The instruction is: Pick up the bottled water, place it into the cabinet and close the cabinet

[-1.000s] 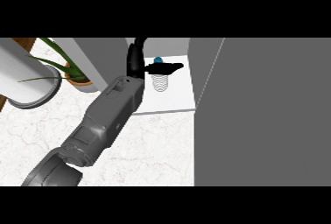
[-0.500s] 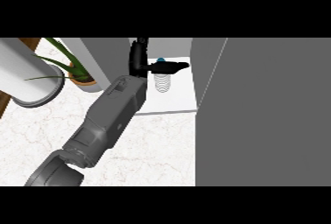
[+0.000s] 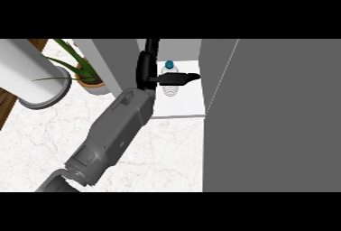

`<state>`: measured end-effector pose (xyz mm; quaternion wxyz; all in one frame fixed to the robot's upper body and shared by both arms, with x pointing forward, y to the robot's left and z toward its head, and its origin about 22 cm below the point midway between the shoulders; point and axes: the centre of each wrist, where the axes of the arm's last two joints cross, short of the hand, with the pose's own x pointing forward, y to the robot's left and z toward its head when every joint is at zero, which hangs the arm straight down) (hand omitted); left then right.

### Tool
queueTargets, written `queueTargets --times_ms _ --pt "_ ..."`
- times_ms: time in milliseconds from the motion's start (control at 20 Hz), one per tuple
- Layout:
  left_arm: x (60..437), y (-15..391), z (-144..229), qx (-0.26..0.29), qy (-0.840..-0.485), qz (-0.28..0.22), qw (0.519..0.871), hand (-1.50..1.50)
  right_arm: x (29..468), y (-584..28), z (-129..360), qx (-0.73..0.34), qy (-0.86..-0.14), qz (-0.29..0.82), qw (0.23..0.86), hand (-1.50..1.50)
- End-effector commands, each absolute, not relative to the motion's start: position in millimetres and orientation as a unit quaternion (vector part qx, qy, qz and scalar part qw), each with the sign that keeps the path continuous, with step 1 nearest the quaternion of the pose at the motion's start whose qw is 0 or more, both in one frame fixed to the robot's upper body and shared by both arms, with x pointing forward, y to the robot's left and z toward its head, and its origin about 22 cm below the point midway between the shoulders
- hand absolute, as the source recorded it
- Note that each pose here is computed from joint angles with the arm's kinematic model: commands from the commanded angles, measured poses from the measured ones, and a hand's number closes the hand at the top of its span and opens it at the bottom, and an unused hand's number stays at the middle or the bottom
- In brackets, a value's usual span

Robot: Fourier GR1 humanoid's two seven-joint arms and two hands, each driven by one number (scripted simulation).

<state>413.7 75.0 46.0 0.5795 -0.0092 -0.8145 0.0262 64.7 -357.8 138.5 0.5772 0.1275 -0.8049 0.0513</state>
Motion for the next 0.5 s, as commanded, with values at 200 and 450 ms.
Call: queueTargets --times_ms 200,450 --pt "358 55 27 -0.082 -0.803 0.022 0.590 -1.50 51 -334 159 0.108 -0.812 0.061 0.571 -1.50" --pt "309 57 4 -0.109 -0.799 0.042 0.590 -1.50 56 -338 152 0.104 -0.813 0.060 0.570 -1.50"
